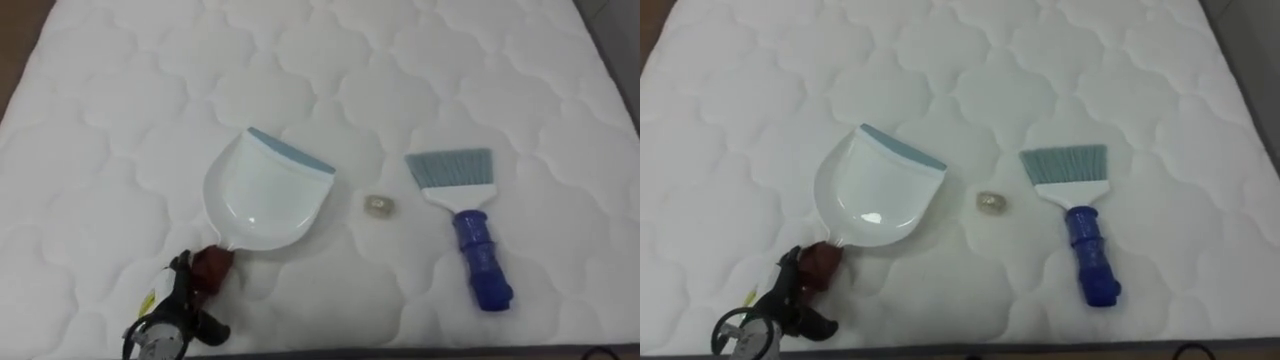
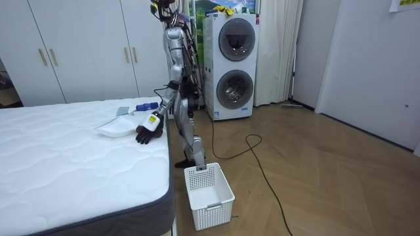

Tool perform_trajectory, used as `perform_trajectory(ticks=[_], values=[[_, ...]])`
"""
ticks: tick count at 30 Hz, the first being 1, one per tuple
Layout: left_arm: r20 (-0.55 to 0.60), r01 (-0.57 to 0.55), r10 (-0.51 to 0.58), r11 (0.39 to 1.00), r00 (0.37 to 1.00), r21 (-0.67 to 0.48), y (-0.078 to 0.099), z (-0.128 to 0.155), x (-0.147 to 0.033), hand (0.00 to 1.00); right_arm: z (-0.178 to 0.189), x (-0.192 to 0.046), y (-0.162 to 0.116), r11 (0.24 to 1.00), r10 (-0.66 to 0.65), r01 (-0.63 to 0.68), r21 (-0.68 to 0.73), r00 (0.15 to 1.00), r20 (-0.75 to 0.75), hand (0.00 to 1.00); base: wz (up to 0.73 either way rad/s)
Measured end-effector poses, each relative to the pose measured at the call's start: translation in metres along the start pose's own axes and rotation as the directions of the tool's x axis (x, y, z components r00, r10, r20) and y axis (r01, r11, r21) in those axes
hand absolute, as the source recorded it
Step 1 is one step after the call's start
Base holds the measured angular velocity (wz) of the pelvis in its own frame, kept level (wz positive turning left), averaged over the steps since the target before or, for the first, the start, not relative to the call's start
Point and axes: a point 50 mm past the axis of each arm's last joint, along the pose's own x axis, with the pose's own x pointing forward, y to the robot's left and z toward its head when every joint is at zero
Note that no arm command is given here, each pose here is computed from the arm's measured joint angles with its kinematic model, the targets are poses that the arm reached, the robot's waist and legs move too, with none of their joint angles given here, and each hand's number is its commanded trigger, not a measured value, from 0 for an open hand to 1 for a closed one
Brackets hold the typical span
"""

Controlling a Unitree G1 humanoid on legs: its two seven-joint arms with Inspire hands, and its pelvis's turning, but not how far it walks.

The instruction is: Clean bed

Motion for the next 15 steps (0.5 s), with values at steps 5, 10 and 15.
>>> perform_trajectory(ticks=[5,10,15], values=[[0.0,-0.022,0.022,1.0,1.0,-0.001,0.001,0.002,0.001,0.0,0.003,0.0,0.001,1.0,0.002,-0.002,-0.002,1.0,0.011,0.0,-0.01],[0.005,-0.043,0.043,0.999,0.999,-0.009,0.005,0.007,0.005,0.0,0.004,0.0,0.002,1.0,-0.008,0.008,-0.008,1.0,0.018,0.0,0.03],[0.019,-0.083,0.084,0.996,0.996,-0.029,0.01,0.015,0.01,1.0,0.008,0.0,0.003,1.0,-0.014,0.015,-0.009,0.999,0.035,0.0,0.03]])
